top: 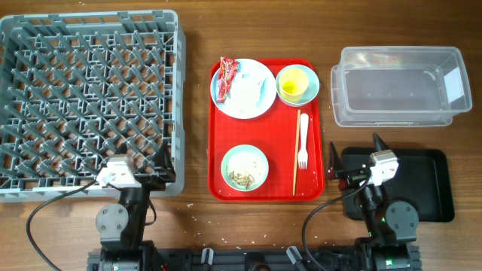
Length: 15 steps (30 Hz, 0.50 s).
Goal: Sort waste into correct bins and load items into the dishwasher rack
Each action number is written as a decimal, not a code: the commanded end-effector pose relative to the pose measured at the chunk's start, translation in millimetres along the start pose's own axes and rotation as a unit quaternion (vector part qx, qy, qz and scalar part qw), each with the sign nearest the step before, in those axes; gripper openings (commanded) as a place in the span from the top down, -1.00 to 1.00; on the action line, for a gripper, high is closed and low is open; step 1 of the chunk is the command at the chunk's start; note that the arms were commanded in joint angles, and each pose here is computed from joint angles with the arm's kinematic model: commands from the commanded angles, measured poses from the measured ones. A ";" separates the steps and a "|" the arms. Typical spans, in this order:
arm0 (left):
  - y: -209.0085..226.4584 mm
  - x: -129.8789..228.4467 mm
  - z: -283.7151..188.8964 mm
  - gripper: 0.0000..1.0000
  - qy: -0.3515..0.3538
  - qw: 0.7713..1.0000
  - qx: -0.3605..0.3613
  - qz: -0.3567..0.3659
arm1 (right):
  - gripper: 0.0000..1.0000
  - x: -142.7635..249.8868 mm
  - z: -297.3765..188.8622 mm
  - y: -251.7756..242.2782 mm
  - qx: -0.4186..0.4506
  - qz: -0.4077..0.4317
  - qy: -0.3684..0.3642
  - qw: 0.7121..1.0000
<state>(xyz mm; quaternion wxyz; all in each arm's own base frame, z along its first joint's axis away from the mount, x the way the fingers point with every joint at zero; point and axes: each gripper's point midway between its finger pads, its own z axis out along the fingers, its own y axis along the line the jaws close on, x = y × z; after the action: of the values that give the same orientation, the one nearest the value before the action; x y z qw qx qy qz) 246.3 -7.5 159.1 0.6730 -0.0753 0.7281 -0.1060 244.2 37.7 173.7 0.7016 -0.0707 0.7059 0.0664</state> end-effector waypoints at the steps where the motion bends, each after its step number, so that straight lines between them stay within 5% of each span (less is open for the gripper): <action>1: 4.6 4.1 0.6 -1.00 0.005 1.000 -0.010 -0.005 | -0.99 -0.4 0.1 0.0 0.000 -0.009 -0.001 1.000; 15: 4.6 4.1 0.6 -1.00 0.005 1.000 -0.010 -0.005 | -0.99 -0.4 0.1 0.0 0.000 -0.009 -0.001 1.000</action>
<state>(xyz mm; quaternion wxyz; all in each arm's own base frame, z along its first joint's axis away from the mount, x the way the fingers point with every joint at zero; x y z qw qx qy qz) 246.3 -7.5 159.1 0.6730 -0.0752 0.7281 -0.1062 244.2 37.6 173.7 0.7016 -0.0705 0.7059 0.0663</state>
